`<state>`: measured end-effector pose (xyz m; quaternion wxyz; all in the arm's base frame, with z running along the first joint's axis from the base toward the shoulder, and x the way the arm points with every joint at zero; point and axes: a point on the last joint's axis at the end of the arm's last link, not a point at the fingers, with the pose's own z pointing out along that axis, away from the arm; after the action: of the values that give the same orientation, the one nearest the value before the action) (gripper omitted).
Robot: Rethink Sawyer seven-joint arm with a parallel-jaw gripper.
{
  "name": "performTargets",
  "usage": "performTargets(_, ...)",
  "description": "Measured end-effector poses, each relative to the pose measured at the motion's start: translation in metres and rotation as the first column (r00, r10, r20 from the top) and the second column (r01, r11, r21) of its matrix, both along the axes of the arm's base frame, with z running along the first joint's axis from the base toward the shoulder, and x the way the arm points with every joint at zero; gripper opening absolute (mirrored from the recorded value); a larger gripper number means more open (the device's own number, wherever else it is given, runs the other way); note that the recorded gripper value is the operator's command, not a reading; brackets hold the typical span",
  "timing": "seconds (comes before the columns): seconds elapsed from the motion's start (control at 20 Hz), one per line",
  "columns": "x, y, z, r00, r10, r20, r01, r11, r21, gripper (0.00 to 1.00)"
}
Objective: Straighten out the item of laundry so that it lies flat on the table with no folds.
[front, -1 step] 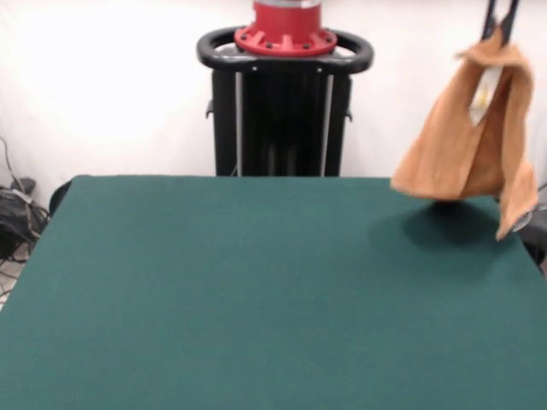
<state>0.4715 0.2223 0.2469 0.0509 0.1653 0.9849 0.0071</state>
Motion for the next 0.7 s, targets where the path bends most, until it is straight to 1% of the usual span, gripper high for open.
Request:
performTargets(0.1, 0.016, -0.019, -0.018, 0.998, -0.02, 0.054, 0.021, 0.999, -0.024, 0.0)
performTargets(0.15, 0.026, -0.034, -0.035, 0.995, -0.023, 0.1, 0.028, 0.998, -0.049, 0.0)
performTargets(0.2, 0.032, -0.043, -0.046, 0.991, -0.02, 0.131, 0.028, 0.997, -0.065, 0.0)
performTargets(0.25, 0.042, -0.059, -0.072, 0.981, 0.006, 0.195, 0.015, 0.995, -0.103, 0.0)
performTargets(0.3, 0.044, -0.064, -0.084, 0.976, 0.022, 0.217, 0.005, 0.993, -0.119, 0.0)
performTargets(0.35, 0.046, -0.067, -0.089, 0.973, 0.029, 0.231, 0.0, 0.992, -0.126, 0.0)
performTargets(0.4, 0.048, -0.072, -0.103, 0.966, 0.049, 0.254, -0.013, 0.99, -0.142, 0.0)
performTargets(0.45, 0.049, -0.079, -0.125, 0.955, 0.083, 0.286, -0.037, 0.986, -0.165, 0.0)
performTargets(0.6, 0.045, -0.085, -0.148, 0.948, 0.111, 0.297, -0.058, 0.982, -0.181, 0.0)
performTargets(0.65, 0.039, -0.089, -0.165, 0.95, 0.122, 0.287, -0.069, 0.979, -0.189, 0.0)
performTargets(0.7, 0.037, -0.091, -0.169, 0.952, 0.125, 0.279, -0.072, 0.979, -0.191, 0.0)
